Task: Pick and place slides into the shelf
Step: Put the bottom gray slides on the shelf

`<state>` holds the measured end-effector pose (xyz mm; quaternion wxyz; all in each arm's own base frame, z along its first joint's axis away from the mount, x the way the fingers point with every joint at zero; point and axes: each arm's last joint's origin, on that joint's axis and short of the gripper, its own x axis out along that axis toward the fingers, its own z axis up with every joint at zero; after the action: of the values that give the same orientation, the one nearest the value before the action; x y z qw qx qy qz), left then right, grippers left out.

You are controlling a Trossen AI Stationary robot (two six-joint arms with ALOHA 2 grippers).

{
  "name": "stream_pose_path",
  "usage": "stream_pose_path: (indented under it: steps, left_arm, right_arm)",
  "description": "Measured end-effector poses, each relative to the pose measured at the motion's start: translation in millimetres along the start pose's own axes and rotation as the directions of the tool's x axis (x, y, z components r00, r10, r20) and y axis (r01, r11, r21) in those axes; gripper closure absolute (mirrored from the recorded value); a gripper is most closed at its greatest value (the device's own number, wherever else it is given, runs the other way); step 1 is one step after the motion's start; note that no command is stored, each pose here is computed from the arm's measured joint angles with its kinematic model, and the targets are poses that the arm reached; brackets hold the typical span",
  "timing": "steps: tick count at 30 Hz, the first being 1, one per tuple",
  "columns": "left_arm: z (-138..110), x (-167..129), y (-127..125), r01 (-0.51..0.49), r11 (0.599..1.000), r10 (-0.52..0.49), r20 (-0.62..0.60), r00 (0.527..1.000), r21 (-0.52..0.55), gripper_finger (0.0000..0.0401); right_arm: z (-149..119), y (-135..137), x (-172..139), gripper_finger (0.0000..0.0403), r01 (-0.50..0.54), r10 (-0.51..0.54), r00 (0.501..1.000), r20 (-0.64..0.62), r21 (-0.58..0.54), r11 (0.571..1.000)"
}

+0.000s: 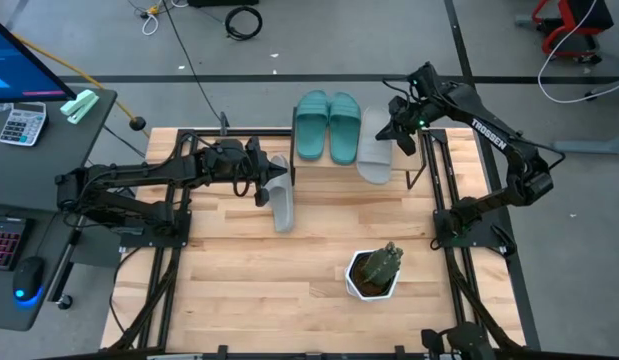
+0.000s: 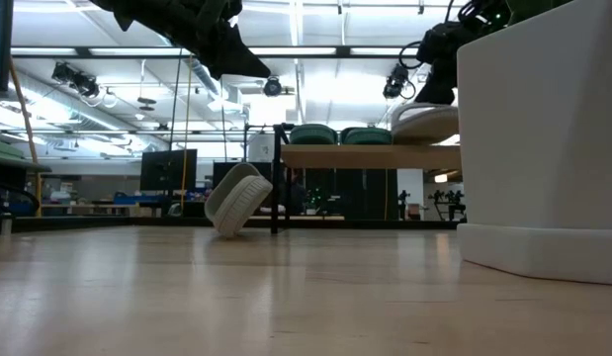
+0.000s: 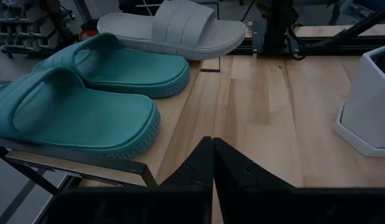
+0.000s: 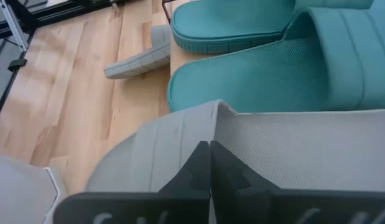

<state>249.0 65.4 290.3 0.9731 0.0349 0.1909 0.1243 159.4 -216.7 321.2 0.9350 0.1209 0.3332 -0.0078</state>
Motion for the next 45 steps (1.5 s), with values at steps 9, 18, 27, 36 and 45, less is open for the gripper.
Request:
stream_pose_path:
  steps: [9,18,27,36,45]
  left_arm:
    - [0.0,0.0,0.0,0.0,1.0,0.0,0.0,1.0,0.0,0.0387]
    - [0.0,0.0,0.0,0.0,1.0,0.0,0.0,1.0,0.001,0.0383]
    - [0.0,0.0,0.0,0.0,1.0,0.0,0.0,1.0,0.001,0.0393]
    - [0.0,0.0,0.0,0.0,1.0,0.0,0.0,1.0,0.001,0.0378]
    - [0.0,0.0,0.0,0.0,1.0,0.0,0.0,1.0,0.001,0.0392]
  right_arm:
    - [0.2,-0.4,0.3,0.0403,-0.001,0.001,1.0,0.003,-0.001,1.0]
    - [-0.7,-1.0,1.5,0.0403,-0.003,0.003,1.0,0.007,-0.002,1.0]
    - [-12.5,-4.9,11.6,0.0403,-0.008,0.008,1.0,-0.004,0.018,1.0]
    - [-11.1,-5.7,11.6,0.0403,-0.004,0.004,1.0,0.009,0.005,1.0]
    - [-10.9,-7.1,13.4,0.0403,-0.02,0.02,1.0,0.019,-0.002,1.0]
